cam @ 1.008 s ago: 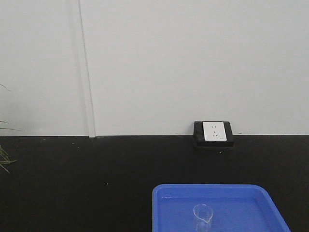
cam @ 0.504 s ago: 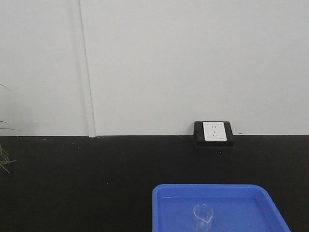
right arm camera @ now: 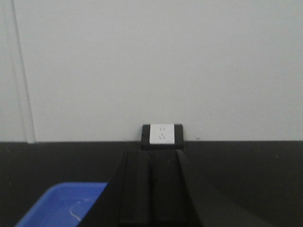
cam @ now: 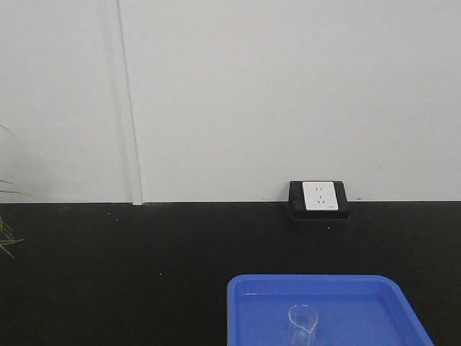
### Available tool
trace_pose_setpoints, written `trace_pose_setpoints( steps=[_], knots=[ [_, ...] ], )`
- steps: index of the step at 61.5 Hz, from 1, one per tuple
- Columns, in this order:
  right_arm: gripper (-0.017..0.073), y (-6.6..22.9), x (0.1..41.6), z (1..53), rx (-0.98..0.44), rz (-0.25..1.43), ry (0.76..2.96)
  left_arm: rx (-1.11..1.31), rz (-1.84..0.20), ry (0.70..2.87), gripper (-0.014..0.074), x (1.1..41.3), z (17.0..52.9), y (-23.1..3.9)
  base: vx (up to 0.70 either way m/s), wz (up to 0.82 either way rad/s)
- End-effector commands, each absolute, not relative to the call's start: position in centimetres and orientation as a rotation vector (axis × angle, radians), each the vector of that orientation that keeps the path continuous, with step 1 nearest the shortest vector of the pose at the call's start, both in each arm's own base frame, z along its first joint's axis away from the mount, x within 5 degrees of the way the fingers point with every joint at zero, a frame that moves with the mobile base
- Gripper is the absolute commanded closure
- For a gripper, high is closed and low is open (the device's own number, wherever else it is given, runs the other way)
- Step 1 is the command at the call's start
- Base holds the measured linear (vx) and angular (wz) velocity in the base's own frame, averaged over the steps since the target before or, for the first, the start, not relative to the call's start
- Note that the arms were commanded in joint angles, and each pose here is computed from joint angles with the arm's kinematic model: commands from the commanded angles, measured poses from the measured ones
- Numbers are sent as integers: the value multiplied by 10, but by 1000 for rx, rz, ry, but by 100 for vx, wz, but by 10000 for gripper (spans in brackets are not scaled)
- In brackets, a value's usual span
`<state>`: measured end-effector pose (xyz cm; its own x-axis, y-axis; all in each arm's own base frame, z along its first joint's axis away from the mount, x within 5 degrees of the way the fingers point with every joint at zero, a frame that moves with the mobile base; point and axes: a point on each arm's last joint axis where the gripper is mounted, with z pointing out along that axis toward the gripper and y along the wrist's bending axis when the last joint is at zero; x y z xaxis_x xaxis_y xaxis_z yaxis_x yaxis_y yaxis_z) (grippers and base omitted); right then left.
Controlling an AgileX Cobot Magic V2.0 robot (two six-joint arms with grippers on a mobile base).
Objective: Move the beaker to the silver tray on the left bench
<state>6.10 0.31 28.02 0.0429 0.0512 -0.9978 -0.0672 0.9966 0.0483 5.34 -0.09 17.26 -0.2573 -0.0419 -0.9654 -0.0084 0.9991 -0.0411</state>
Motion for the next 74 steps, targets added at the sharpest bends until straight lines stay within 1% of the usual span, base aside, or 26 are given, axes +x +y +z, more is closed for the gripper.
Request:
trace_pose_setpoints(
  steps=[1, 14, 18, 29, 38, 45, 49, 55, 56, 65, 72, 74],
  knots=[
    [564, 4, 71, 292, -75, 18, 1512, -37, -35, 1758, 592, 55, 174, -1, 0, 0],
    [556, 4, 89, 284, -245, -167, 1600, -37, -35, 1758, 592, 55, 174, -1, 0, 0],
    [551, 4, 94, 281, -278, -192, 1621, -37, -35, 1758, 592, 55, 174, -1, 0, 0],
    [541, 10, 106, 282, -323, -154, 1589, -37, -35, 1758, 592, 55, 174, -1, 0, 0],
    [500, 15, 117, 282, -319, -89, 1583, -37, -35, 1758, 592, 55, 174, -1, 0, 0],
    [431, 16, 127, 275, -283, -40, 1635, -37, -35, 1758, 592, 55, 174, -1, 0, 0],
    [377, 17, 132, 272, -261, -14, 1661, -37, -35, 1758, 592, 55, 174, -1, 0, 0],
    [261, 19, 141, 267, -243, 25, 1683, -37, -35, 1758, 592, 55, 174, -1, 0, 0],
    [253, 19, 142, 267, -243, 28, 1683, -37, -35, 1758, 592, 55, 174, -1, 0, 0],
    [69, 23, 156, 258, -258, 58, 1716, -37, -35, 1758, 592, 55, 174, -1, 0, 0],
    [-24, 27, 173, 246, -268, 103, 1745, -37, -35, 1758, 592, 55, 174, -1, 0, 0],
    [-36, 29, 178, 242, -276, 122, 1743, -37, -35, 1758, 592, 55, 174, -1, 0, 0]
  ],
)
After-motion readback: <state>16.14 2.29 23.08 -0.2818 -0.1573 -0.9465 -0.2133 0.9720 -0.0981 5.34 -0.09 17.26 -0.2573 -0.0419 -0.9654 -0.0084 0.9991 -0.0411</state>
